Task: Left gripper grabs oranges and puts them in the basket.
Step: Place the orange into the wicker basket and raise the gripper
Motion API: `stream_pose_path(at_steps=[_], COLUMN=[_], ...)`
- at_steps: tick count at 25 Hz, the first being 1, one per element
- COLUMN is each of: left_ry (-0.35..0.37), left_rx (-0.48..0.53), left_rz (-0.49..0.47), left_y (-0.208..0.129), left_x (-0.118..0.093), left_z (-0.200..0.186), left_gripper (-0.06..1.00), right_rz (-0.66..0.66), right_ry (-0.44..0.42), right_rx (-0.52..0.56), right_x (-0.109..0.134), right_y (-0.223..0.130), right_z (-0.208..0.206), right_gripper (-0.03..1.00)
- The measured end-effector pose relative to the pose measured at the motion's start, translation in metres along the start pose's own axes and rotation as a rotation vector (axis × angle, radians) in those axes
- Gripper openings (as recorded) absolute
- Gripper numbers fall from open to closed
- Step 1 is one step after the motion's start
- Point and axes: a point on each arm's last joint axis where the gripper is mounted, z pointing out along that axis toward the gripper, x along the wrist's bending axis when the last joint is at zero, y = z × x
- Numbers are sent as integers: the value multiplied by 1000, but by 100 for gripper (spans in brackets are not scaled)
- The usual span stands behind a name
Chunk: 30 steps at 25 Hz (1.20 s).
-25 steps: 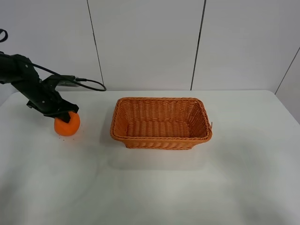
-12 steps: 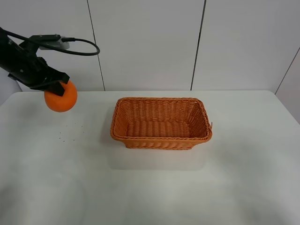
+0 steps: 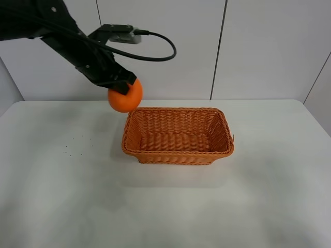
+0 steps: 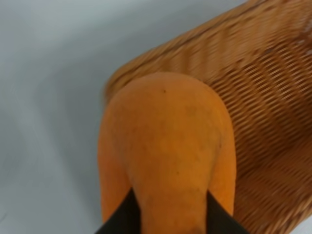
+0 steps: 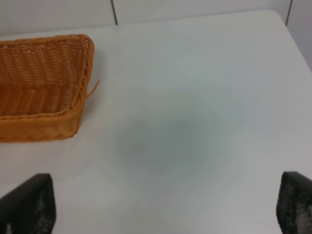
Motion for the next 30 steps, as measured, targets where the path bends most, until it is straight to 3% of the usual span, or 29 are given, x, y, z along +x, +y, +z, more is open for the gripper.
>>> stream_pose_path(at_steps=[6,12,19,30], left_ry=[-84,-127,-133,-125], left_rx=[67,126,192,217], left_rz=[78,119,121,120], left_y=[13,9,-7,-21], left_x=[-42,-68,-71,-69], left_z=[54,100,133,162], left_gripper=[22,22,22,22], right_rz=[0,0,0,0], right_ry=[0,0,0,0], right_rx=[0,0,0,0], right_x=[0,0,0,0], right_y=[0,0,0,0], right_z=[0,0,0,0], right_gripper=[69,69,69,69])
